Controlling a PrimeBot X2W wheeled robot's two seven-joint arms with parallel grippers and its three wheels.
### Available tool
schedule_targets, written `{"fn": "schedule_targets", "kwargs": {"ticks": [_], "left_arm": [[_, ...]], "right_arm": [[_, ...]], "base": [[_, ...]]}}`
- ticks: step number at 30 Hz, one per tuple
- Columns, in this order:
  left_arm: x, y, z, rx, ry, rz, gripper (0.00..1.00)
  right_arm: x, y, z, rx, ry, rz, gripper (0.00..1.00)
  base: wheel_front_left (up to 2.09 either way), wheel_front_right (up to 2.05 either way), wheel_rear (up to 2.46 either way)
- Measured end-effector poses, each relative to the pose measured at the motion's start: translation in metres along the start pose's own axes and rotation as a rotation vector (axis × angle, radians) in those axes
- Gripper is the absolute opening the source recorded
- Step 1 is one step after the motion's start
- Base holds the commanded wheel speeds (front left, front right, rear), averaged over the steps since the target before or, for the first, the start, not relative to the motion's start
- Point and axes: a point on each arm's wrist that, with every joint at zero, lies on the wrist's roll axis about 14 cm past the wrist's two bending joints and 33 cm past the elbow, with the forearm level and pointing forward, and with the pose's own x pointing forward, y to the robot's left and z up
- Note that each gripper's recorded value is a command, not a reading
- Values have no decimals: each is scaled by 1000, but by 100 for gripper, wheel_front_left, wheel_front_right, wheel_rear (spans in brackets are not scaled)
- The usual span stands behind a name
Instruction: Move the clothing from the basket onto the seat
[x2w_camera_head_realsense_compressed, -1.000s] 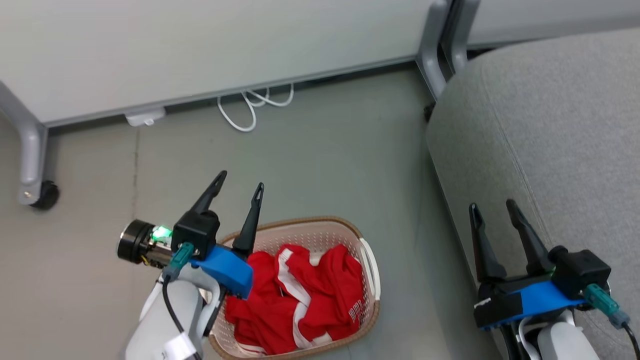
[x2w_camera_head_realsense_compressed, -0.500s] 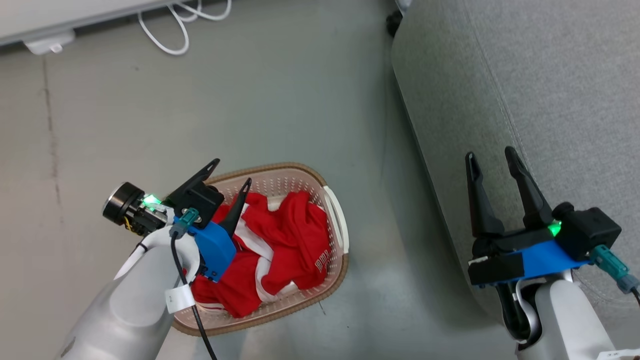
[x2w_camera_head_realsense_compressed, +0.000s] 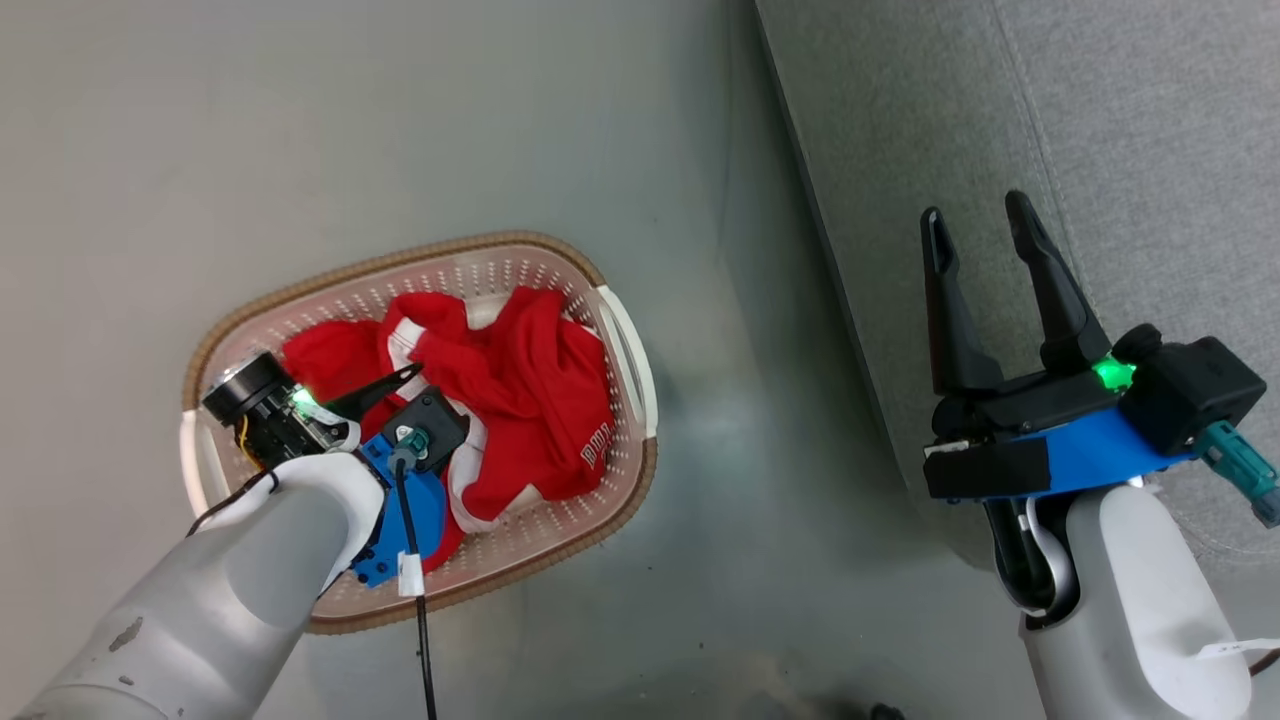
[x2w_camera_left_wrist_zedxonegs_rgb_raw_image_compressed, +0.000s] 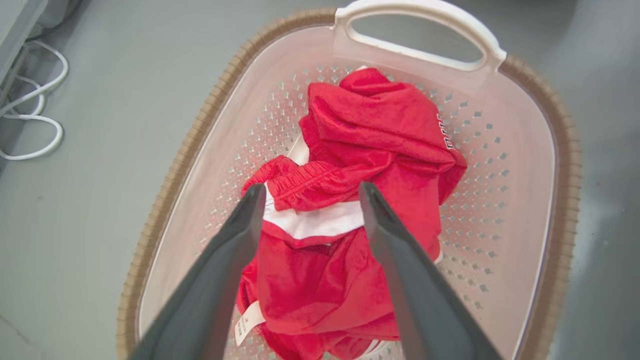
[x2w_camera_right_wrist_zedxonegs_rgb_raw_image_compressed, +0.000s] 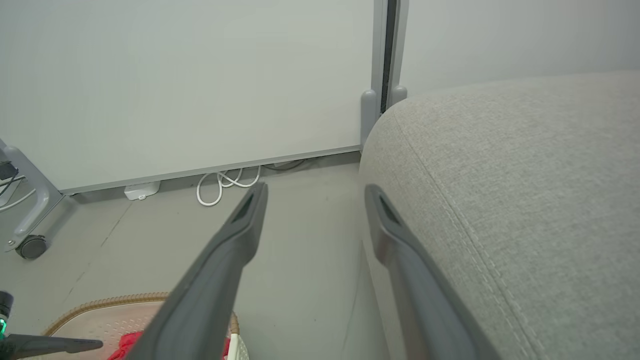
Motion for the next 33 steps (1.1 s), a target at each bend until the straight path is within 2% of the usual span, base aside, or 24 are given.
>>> {"fn": "schedule_targets", "kwargs": {"ticks": [6,19,23,32,33], "left_arm": [[19,-1,-34,17,116,-57,100],[39,-24,-113,23,411,-167,100],[47,-19,-127,36,458,-175,100],[59,-30,-155,46,540,-220,100],[60,-30,-156,51,541,-221,85]], "right_arm": [[10,-6,-19,-9,37,-8,100],[27,-15,-59,-17,103,-21,100],[32,-17,-70,-17,118,-24,100],[36,-21,-96,-16,162,-29,100],[36,-21,-98,-14,165,-30,100]], "base": [[0,0,0],[0,0,0],[0,0,0],[0,0,0],[0,0,0]]}}
